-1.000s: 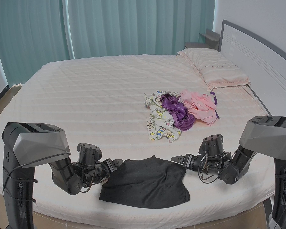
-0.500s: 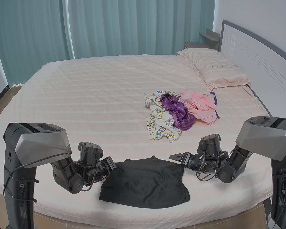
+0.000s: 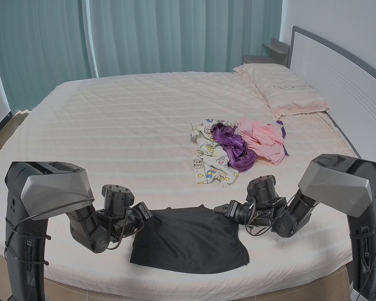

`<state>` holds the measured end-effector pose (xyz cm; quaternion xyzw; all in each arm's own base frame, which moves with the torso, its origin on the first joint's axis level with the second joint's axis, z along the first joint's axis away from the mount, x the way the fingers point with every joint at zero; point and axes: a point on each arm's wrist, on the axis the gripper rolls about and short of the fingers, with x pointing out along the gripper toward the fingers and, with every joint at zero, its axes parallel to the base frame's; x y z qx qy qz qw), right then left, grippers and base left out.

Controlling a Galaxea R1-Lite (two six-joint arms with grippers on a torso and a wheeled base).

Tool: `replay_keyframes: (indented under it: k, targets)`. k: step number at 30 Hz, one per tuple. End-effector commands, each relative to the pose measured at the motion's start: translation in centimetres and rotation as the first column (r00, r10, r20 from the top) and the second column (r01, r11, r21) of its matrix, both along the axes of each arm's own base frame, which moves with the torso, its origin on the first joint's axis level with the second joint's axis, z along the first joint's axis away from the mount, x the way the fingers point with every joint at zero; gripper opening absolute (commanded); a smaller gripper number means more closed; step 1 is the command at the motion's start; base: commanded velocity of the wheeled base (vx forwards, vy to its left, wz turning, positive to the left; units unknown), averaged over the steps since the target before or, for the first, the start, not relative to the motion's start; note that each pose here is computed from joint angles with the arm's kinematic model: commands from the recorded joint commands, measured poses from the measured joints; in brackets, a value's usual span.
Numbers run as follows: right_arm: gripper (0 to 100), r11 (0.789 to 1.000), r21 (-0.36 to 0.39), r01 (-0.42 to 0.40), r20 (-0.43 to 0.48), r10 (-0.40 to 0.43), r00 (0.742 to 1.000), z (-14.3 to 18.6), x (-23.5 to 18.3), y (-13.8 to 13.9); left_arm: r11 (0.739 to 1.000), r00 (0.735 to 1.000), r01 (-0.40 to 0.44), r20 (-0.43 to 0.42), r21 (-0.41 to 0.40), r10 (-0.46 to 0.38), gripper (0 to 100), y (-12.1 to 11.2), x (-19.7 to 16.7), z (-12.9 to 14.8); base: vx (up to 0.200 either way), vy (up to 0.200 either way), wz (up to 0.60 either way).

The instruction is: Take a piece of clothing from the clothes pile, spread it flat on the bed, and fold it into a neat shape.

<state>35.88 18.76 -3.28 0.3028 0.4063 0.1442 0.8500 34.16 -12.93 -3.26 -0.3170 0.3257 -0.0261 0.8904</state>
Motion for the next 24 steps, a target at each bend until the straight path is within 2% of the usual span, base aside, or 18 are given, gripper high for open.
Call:
replay_keyframes:
  k: [1, 6, 10, 23, 24]
  targets:
    - [0, 1.000, -0.009, -0.009, -0.011, 0.008, 1.000, -0.6, 0.3, 0.7, 1.000, 1.000, 0.000, -0.001, -0.001, 0.000, 0, 0.0, 0.0, 0.0, 0.000, 0.000, 0.00]
    - [0, 1.000, 0.013, 0.009, 0.012, -0.009, 1.000, -0.3, 0.7, 0.5, 1.000, 1.000, -0.001, -0.005, 0.003, 0.001, 0, 0.1, 0.0, -0.2, 0.000, 0.000, 0.00]
    - [0, 0.997, 0.051, 0.060, 0.076, -0.064, 0.995, 0.4, 1.4, 0.2, 1.000, 1.000, -0.011, -0.006, 0.003, 0.011, 0, 0.4, 0.1, -0.3, 0.000, 0.000, 0.00]
    - [0, 0.995, 0.038, 0.094, 0.098, -0.097, 0.990, 0.1, 1.7, -0.2, 0.999, 0.999, -0.025, -0.023, 0.022, 0.026, 0, 0.6, 0.1, -1.2, 0.000, 0.000, 0.00]
    - [100, 0.995, 0.044, 0.089, 0.106, -0.094, 0.990, 0.0, 1.6, -0.1, 0.999, 0.999, -0.024, -0.022, 0.021, 0.024, 100, 0.6, 0.1, -1.2, 0.000, 0.000, 0.00]
